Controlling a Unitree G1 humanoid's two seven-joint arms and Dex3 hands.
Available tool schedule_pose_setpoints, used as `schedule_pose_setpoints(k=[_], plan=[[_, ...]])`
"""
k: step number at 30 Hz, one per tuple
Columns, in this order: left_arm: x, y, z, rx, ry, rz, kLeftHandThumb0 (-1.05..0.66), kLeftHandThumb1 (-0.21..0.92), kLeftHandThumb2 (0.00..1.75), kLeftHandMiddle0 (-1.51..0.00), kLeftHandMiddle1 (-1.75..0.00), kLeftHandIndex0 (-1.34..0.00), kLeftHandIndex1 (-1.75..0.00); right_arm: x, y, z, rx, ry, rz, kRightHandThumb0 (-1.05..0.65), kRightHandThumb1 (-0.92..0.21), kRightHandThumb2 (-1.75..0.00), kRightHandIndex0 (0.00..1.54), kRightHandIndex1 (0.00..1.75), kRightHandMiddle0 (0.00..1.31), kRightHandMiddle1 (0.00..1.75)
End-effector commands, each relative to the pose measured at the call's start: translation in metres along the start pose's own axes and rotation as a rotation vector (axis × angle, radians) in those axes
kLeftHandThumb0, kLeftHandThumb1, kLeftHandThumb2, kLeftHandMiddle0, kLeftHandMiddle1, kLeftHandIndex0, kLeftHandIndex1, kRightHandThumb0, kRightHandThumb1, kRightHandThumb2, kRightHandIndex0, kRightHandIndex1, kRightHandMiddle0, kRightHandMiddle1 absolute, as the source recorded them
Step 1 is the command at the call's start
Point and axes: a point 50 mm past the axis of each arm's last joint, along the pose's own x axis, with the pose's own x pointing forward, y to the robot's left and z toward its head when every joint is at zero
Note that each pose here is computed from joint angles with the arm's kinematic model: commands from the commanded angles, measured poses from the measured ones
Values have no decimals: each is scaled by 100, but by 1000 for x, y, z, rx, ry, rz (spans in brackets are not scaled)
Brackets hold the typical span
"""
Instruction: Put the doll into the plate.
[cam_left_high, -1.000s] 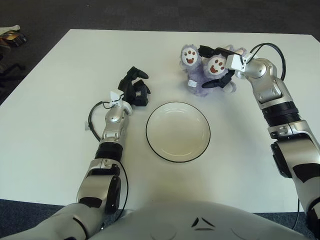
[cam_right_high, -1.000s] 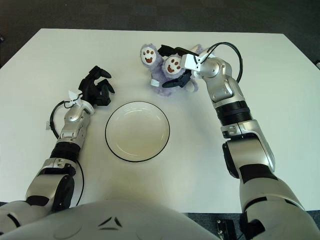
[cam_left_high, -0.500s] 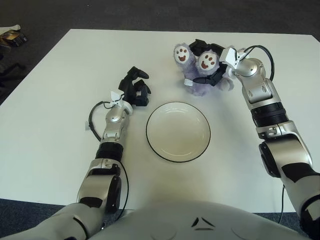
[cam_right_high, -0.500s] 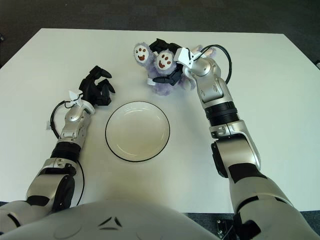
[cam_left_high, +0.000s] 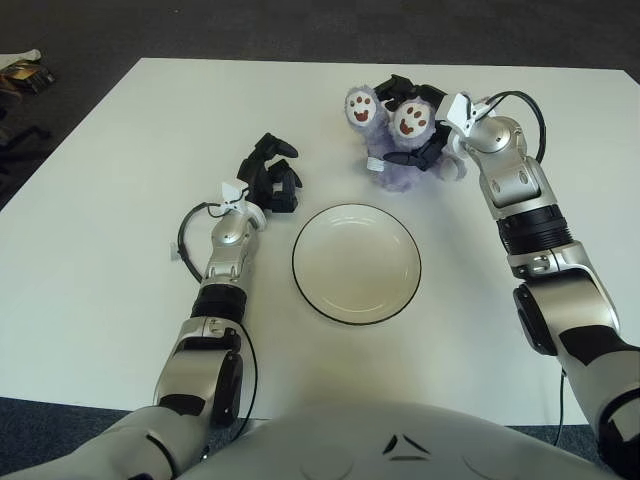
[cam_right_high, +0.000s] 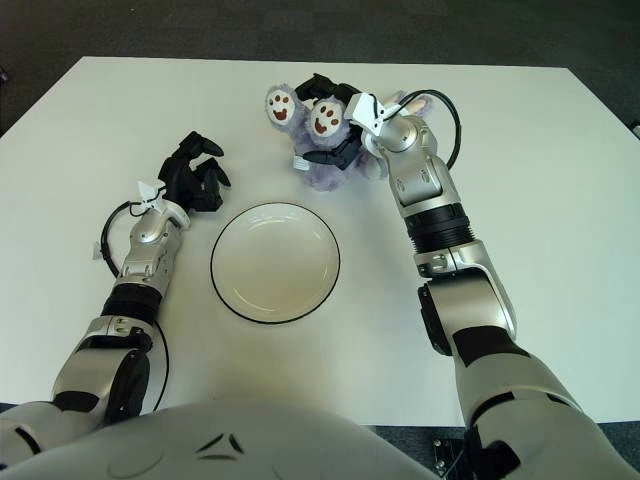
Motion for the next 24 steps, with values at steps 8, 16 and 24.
schedule_pose_setpoints(k=[8, 16, 24], plan=[[-18, -1, -20, 17, 67, 14, -2, 15, 153, -78, -175, -47, -174, -1, -2, 4, -5, -9, -14, -35, -9, -115, 0, 37, 0, 70], [-19, -2, -19, 20, 40, 12, -2, 23, 142, -73, -170, -41, -175, -4, -2, 1, -46, 27, -5, -34, -8, -115, 0, 45, 0, 68], [-19, -2, -19, 3, 26, 17, -2, 23, 141, -74, -167, -41, -175, -6, -2, -1, -61, 56, 3, -35, -7, -114, 0, 43, 0, 66]])
